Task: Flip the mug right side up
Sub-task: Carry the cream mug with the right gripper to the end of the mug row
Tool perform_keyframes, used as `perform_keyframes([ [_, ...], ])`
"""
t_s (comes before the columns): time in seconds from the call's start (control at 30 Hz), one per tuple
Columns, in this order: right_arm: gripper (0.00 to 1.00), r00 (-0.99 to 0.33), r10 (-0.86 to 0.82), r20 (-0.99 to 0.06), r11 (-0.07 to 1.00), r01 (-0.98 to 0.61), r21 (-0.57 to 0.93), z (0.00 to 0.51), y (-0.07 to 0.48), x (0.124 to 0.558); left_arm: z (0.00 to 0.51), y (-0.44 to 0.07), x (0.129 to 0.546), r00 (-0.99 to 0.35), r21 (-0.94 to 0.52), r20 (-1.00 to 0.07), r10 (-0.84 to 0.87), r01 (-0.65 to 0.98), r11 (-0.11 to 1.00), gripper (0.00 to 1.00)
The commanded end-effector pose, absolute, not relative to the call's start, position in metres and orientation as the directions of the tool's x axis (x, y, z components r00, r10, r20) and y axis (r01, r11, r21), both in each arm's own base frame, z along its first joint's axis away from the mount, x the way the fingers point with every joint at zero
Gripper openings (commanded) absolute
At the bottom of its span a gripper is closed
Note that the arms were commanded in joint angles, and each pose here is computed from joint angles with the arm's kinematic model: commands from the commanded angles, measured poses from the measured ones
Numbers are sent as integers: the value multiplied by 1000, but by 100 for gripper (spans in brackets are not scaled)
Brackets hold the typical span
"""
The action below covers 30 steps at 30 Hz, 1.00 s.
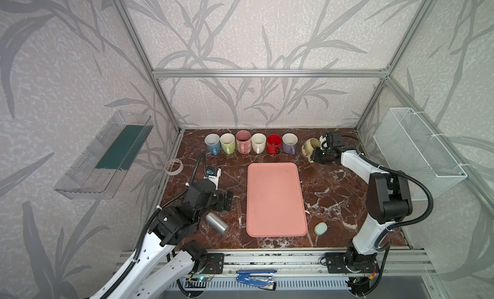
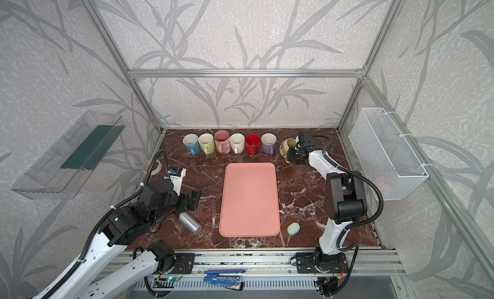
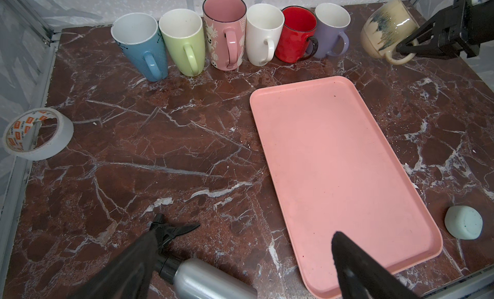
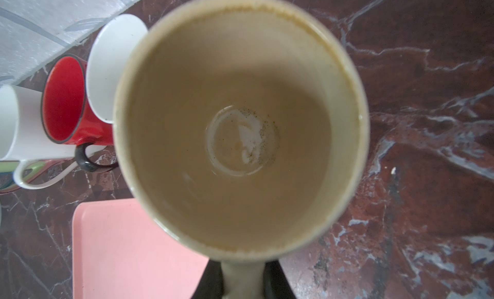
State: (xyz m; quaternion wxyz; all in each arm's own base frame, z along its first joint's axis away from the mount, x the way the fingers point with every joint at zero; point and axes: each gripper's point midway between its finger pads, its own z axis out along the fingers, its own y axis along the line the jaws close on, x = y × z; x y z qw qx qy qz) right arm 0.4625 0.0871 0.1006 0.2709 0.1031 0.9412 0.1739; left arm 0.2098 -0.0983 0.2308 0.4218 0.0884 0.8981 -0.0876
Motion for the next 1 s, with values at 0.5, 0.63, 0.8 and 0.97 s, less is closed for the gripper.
perform_keyframes([
  [0.5, 0, -794, 223, -566, 949, 43, 313, 113, 82, 514, 222, -99, 213, -642, -67, -759, 108, 242, 968, 100],
  [0.63, 0, -798, 213, -564, 953, 43, 299, 110, 82, 519, 223, -99, 213, -641, -73, -760, 104, 244, 967, 99],
  [0.8, 0, -800, 192, -568, 962, 39, 271, 108, 82, 524, 223, -100, 213, -641, -76, -761, 103, 245, 966, 99],
  [0.97, 0, -815, 159, -558, 972, 30, 234, 99, 84, 527, 223, -100, 212, -640, -79, -762, 101, 247, 966, 99],
])
